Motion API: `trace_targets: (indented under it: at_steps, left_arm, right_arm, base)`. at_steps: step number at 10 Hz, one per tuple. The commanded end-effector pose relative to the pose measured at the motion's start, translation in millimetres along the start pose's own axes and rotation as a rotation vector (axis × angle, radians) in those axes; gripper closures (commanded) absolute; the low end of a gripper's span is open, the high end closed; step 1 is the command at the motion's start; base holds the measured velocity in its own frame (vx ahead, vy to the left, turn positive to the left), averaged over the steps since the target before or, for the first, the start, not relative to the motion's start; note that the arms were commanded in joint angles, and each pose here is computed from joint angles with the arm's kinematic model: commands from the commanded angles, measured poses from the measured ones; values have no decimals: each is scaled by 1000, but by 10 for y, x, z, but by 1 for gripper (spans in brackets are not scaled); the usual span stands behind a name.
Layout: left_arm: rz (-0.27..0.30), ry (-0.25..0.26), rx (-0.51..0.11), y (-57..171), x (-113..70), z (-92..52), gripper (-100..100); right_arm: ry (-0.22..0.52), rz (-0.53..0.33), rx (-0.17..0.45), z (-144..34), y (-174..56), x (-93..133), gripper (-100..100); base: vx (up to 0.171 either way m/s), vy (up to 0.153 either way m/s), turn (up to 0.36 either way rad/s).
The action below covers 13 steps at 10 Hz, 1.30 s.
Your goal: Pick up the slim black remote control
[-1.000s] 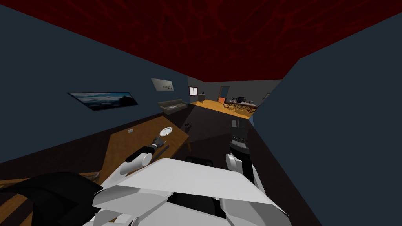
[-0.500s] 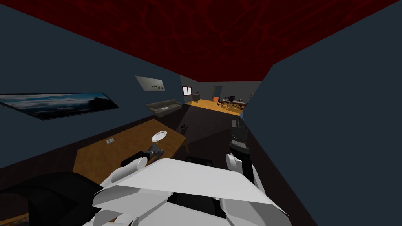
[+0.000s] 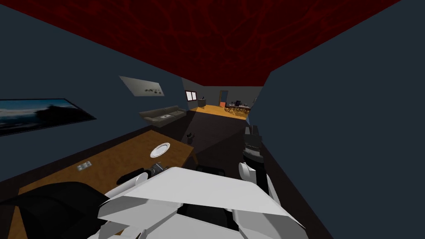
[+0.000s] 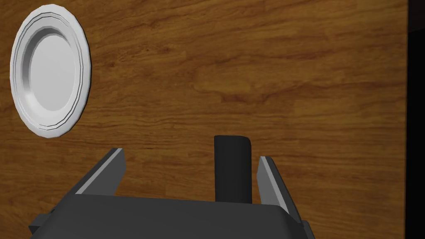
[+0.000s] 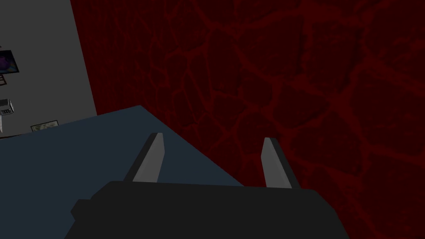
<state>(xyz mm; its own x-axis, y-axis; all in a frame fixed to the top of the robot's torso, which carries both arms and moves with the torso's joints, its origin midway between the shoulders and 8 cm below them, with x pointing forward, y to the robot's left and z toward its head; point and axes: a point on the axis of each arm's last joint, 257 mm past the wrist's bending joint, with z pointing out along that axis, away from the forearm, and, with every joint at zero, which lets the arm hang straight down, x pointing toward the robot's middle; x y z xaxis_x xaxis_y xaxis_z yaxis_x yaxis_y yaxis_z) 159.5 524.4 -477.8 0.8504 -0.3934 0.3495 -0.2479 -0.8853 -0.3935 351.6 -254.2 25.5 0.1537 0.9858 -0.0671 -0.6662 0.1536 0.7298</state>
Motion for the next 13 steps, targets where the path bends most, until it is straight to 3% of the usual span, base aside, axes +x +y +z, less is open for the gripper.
trace_targets:
  at_steps: [1,2,3,5,6,7,8,11,13]
  left_arm:
    - [-27,-36,-42,111,-162,-15,-100]
    - [-74,-83,-84,217,-409,-33,-100]
    - [-74,-88,-93,241,-422,-37,-100]
    - [-164,-175,-170,444,-865,-116,-100]
    - [-165,-183,-186,487,-882,-128,-100]
    - [-206,-219,-216,565,-1069,-181,-100]
    - [-207,-225,-228,596,-1080,-191,-100]
    - [-312,-326,-320,822,-1537,-397,-100]
    - [-341,-356,-351,893,-1652,-474,-100]
  right_arm:
    - [0,0,0,0,0,0,0]
    - [0,0,0,0,0,-1,0]
    - [0,0,0,0,0,0,0]
    - [0,0,0,0,0,0,0]
    - [0,0,0,0,0,0,0]
    - [0,0,0,-1,0,-1,0]
    - [0,0,0,0,0,0,0]
    - [0,0,0,0,0,0,0]
    - [0,0,0,-1,0,-1,0]
  base:
    - [5,31,-123]
    - [0,31,-208]
    - [1,28,-154]
    - [3,29,-287]
    - [0,39,-152]
    - [-3,32,-209]
    - [-2,27,-103]
    - [0,32,-249]
    - [-1,24,-102]
